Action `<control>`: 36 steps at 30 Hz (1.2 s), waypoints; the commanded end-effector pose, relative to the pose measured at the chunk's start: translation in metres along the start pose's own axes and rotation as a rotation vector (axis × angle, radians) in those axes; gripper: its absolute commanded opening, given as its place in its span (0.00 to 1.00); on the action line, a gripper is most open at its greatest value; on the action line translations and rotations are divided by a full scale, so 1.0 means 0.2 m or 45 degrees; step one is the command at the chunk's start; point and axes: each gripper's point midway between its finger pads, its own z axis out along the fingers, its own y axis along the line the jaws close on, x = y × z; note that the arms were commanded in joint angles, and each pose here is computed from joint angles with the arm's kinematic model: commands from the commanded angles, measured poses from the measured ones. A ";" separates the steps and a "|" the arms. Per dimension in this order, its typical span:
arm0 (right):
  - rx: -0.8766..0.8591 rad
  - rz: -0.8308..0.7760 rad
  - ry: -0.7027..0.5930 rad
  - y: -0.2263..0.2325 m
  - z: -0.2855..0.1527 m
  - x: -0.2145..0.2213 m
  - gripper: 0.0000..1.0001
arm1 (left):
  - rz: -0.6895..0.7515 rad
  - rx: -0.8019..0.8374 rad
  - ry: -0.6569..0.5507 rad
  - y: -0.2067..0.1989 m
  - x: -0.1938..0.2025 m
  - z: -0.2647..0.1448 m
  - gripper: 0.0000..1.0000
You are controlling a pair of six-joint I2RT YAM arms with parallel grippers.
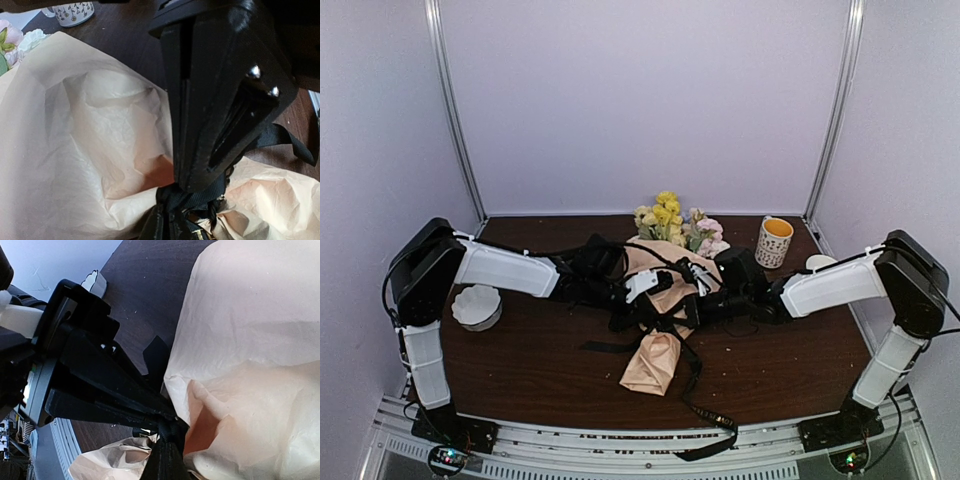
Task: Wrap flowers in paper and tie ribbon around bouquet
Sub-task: Cross the half-tied ribbon over the folded bouquet.
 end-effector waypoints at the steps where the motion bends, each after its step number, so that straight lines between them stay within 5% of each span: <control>1: -0.018 -0.010 -0.046 0.05 -0.05 -0.04 0.00 | 0.025 -0.032 -0.070 0.02 -0.09 -0.05 0.18; 8: -0.051 -0.013 -0.040 0.10 -0.04 -0.03 0.00 | 0.002 -0.035 -0.071 0.04 -0.10 -0.01 0.40; 27: -0.086 -0.025 -0.038 0.16 -0.07 -0.03 0.03 | -0.012 -0.059 -0.056 0.08 -0.10 0.01 0.40; 36: -0.022 -0.016 -0.049 0.10 -0.08 -0.01 0.11 | -0.008 -0.033 -0.044 0.06 -0.08 0.02 0.04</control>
